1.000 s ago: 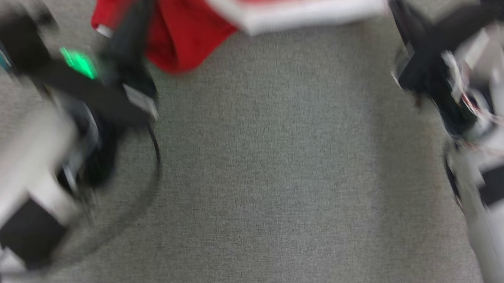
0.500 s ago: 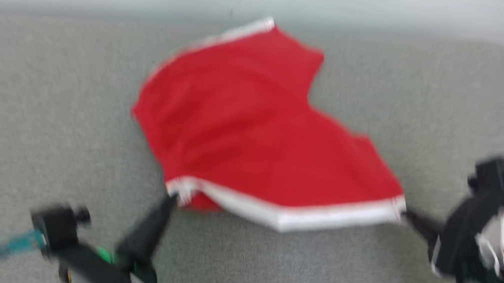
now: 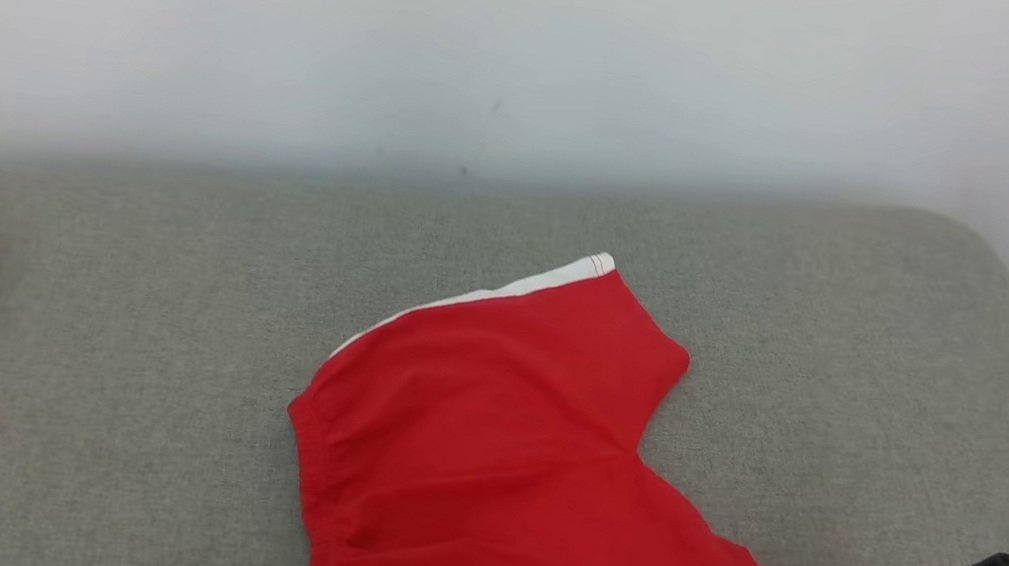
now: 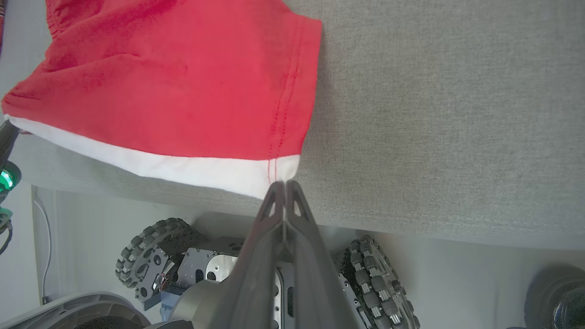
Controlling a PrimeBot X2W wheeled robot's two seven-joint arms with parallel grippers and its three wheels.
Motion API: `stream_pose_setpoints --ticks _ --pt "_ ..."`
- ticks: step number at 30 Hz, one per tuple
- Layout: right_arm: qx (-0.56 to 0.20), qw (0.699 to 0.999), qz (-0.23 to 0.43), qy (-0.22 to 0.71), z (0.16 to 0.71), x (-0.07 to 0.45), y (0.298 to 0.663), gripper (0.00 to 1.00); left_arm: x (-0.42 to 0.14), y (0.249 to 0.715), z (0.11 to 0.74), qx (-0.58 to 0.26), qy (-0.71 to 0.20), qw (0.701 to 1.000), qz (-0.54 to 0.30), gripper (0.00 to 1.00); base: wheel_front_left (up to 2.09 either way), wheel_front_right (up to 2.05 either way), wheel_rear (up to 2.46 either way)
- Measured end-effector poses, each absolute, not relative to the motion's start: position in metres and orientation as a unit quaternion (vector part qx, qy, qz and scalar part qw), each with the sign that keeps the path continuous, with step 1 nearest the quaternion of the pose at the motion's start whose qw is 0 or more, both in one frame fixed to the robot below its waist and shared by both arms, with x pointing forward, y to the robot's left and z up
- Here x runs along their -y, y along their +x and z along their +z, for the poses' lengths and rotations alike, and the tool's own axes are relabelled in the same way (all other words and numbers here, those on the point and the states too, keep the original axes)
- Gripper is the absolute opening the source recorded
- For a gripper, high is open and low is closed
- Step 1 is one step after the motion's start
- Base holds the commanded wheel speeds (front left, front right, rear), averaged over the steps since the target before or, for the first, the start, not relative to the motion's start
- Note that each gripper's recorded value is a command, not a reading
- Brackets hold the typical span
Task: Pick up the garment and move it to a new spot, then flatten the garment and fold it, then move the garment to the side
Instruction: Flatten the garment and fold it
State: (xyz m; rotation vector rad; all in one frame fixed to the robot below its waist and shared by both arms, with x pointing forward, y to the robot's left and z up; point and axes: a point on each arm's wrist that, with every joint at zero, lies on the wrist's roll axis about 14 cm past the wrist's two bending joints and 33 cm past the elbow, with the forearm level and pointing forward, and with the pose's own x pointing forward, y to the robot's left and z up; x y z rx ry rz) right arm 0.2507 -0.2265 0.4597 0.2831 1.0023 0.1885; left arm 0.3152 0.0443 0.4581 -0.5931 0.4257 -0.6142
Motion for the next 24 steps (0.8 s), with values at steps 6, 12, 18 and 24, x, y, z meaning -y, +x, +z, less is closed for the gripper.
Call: stream_pose_setpoints --ticks 6,12,18,24 --pt "-0.405 0.902 0.077 0.124 0.484 0.227 0.281 0.0 -0.052 0.315 0.467 -0.187 -0.291 0.893 -0.287 0.0 0.0 0.0 0.0" --pt "-0.331 0.934 0.09 0.098 0.504 0.214 0.341 0.0 -0.044 0.335 0.489 -0.149 -0.304 0.899 -0.279 0.0 0.0 0.0 0.0" --pt "-0.284 0.952 0.09 0.068 0.517 0.21 0.395 0.0 -0.032 0.358 0.508 -0.134 -0.313 0.897 -0.282 0.0 0.0 0.0 0.0" --pt "-0.261 0.96 0.09 0.034 0.519 0.206 0.451 0.0 -0.041 0.386 0.506 -0.145 -0.301 0.912 -0.237 0.0 0.0 0.0 0.0"
